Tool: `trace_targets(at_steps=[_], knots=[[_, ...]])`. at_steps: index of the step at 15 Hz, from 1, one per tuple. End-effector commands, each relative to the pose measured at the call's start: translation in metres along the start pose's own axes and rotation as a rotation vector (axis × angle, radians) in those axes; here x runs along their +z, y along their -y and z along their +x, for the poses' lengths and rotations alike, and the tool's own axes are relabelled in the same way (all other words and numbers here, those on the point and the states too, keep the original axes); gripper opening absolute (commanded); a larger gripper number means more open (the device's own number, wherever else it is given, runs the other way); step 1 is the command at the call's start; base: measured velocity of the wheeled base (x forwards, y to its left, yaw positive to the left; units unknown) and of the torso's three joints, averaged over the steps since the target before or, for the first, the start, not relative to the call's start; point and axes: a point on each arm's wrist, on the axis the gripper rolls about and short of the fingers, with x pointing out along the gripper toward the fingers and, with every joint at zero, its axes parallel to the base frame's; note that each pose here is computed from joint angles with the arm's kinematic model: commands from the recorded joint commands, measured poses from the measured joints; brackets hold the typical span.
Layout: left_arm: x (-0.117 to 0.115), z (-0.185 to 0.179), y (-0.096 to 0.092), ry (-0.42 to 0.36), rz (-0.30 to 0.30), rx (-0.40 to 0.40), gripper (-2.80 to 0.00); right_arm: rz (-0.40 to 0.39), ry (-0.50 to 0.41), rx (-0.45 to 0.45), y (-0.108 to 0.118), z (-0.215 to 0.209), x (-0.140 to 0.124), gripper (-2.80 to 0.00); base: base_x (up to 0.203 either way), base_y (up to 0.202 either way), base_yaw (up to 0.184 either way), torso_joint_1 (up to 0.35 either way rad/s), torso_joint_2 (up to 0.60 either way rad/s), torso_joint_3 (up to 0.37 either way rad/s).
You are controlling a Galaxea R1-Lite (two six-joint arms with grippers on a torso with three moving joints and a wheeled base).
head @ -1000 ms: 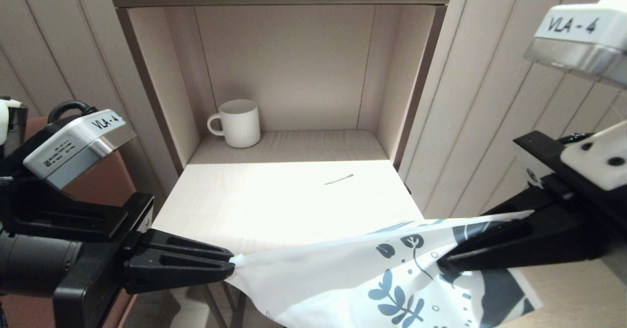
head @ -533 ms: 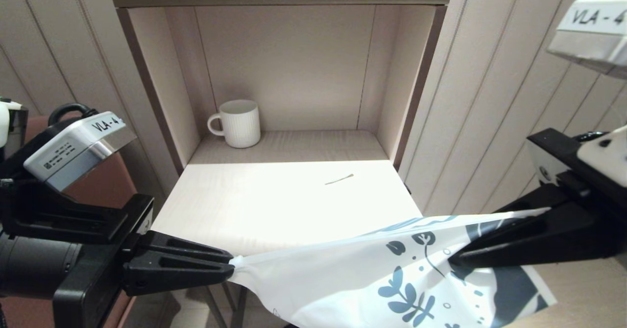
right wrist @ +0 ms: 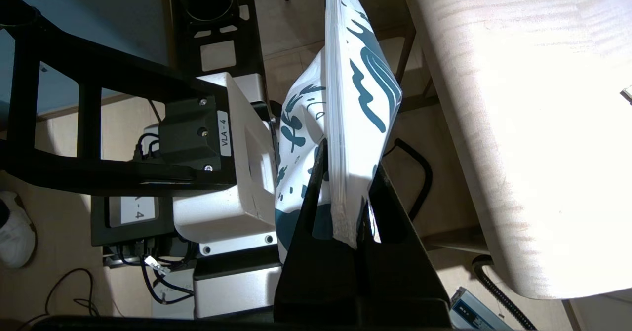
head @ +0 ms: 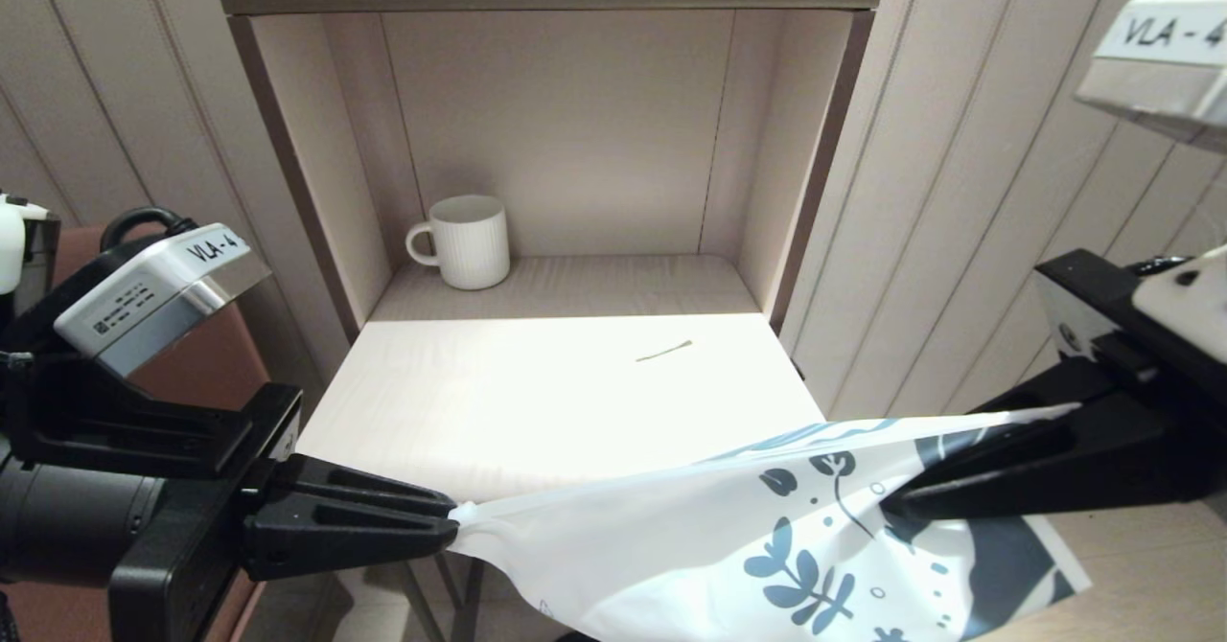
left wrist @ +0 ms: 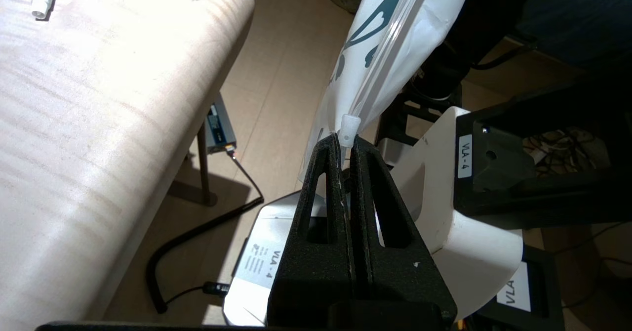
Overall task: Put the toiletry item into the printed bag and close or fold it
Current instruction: Open the storage bag, then hand it to the other hand
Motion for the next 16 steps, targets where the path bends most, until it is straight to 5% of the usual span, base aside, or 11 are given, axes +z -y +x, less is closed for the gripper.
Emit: trace_targets(at_steps=[1, 2, 16], knots=[[-0.0002, -0.0005, 0.0008, 0.001, 0.005, -0.004, -2.8, 0.001, -0.005, 0.008, 0.0004, 0.0018, -0.0012, -2.8, 0.0, 0.0, 0.0, 0.0, 0.0, 0.0], [-0.0001, -0.0005, 0.0008, 0.002, 0.006, -0.005, 0.0, 0.002, -0.006, 0.009, 0.0006, 0.0026, -0.0018, -2.8, 0.0, 0.0, 0.0, 0.0, 0.0, 0.0], [-0.001, 0.0038, -0.0028, 0.043, 0.036, -0.048, 0.0, 0.003, 0.011, 0.067, 0.0018, 0.0085, -0.0036, -2.8, 0.0, 0.0, 0.0, 0.0, 0.0, 0.0]])
